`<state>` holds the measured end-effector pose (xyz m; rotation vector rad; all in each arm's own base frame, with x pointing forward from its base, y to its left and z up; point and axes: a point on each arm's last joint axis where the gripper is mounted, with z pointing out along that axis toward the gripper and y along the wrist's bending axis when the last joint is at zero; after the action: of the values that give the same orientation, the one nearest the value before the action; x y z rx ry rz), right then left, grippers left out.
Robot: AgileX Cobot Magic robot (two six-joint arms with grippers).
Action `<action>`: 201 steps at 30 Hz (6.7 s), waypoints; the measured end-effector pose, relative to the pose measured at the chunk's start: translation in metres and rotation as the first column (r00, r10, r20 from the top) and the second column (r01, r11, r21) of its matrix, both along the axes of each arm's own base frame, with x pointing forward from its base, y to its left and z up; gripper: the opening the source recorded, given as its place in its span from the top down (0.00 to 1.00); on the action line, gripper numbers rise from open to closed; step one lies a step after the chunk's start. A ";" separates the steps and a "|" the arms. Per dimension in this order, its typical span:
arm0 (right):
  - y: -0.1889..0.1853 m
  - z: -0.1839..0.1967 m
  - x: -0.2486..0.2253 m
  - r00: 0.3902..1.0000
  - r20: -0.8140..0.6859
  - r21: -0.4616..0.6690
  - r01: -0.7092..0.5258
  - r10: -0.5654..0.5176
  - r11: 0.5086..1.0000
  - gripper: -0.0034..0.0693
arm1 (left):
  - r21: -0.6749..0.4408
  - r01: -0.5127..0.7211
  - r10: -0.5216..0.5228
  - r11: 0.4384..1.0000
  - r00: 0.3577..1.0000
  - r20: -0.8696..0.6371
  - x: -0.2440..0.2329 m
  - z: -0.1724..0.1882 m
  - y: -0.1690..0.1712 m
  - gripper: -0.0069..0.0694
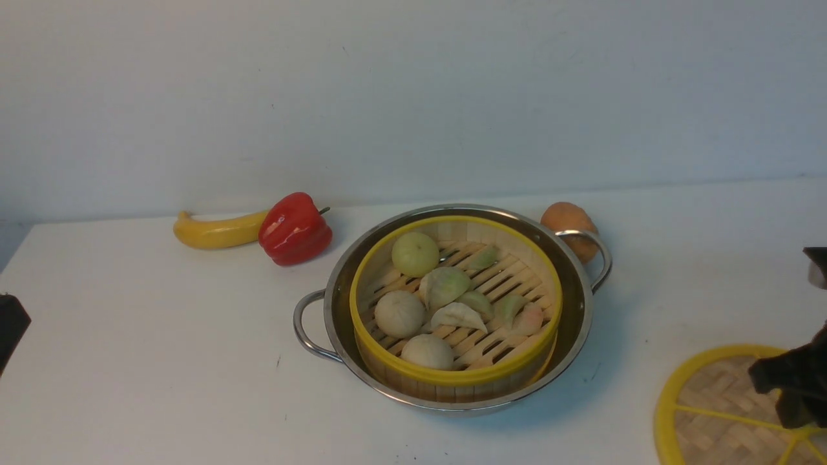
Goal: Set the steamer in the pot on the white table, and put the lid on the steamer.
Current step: 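Move the gripper down to the bamboo steamer lid and grasp its center knob, then place the bamboo steamer lid onto the steamer basket in the pot with the right gripper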
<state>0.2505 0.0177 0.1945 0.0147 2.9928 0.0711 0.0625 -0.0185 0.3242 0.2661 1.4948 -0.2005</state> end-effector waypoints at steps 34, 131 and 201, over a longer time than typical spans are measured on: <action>-0.003 -0.013 0.005 0.999 -0.029 -0.037 -0.024 0.023 0.999 0.61 | 0.004 -0.002 0.002 1.000 1.000 -0.009 0.000 -0.001 0.000 0.91; 0.227 0.083 0.144 0.910 0.223 0.177 -0.390 0.350 0.903 0.76 | 0.078 -0.015 0.023 0.997 0.995 -0.096 0.000 -0.010 0.002 0.91; 0.229 0.077 0.140 0.921 0.192 0.214 -0.378 0.340 0.901 0.76 | 0.079 -0.015 0.023 0.997 0.995 -0.096 0.000 -0.010 0.002 0.91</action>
<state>0.3909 0.2465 0.2714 -0.4962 2.7753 0.4642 0.0629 -0.0169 0.3137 0.3084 1.6027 -0.1418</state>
